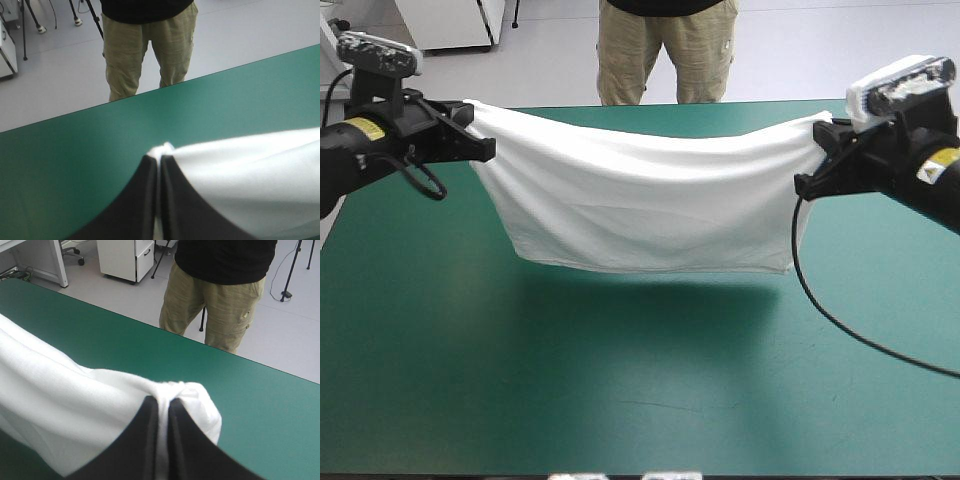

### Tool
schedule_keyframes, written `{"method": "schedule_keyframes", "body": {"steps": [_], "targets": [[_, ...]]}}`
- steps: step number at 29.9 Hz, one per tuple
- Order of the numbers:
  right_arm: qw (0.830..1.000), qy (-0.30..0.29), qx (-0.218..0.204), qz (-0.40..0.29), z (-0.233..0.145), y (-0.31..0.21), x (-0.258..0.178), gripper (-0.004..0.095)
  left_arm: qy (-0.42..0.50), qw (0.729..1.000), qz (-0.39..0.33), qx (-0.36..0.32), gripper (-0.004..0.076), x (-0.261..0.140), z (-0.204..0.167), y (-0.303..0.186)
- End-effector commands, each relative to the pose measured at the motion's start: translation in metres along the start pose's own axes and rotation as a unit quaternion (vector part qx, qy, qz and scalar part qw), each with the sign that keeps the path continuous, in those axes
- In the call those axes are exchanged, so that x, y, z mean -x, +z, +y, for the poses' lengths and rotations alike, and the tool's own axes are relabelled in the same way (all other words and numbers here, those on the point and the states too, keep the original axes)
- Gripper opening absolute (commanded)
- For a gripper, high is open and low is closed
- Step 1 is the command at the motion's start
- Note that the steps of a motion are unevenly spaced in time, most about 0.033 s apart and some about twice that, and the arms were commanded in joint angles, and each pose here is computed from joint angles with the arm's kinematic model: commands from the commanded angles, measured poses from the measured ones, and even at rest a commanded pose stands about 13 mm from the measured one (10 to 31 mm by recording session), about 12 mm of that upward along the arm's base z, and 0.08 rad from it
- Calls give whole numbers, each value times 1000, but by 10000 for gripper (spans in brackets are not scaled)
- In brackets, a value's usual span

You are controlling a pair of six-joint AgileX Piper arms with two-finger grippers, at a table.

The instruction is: Fold the cloth

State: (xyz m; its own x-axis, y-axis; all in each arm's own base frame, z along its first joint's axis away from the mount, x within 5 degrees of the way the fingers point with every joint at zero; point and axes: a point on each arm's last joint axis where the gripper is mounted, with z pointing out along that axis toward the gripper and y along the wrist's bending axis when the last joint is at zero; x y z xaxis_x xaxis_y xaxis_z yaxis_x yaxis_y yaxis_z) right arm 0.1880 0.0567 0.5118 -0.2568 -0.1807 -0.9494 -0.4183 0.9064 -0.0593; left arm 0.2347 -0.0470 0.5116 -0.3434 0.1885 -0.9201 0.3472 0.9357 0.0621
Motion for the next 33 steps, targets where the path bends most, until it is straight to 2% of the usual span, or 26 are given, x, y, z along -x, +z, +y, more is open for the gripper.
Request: {"method": "schedule_keyframes", "body": {"steps": [1,5,9,14,21,24,30,33], "targets": [[998,-16,-12,-57,8,-47,10,1,14,997,-72,14,-9,13,-7,-53],[996,-24,-34,-77,10,-77,8,2,21,994,-103,21,-9,14,-13,-83],[995,-27,-53,-86,8,-81,9,1,15,994,-109,19,-9,14,-13,-84],[995,-27,-60,-73,-1,-49,13,0,8,996,-90,17,-9,17,-6,-48],[991,-35,-80,-97,-20,23,22,0,-1,988,-148,47,-9,31,14,18],[982,-45,-102,-151,-29,50,30,0,-5,977,-202,69,-9,39,22,40],[954,-62,-139,-260,-41,85,42,0,-7,938,-328,114,-9,55,35,58],[944,-70,-149,-285,-46,104,41,0,-9,923,-363,129,-9,55,39,69]]}}
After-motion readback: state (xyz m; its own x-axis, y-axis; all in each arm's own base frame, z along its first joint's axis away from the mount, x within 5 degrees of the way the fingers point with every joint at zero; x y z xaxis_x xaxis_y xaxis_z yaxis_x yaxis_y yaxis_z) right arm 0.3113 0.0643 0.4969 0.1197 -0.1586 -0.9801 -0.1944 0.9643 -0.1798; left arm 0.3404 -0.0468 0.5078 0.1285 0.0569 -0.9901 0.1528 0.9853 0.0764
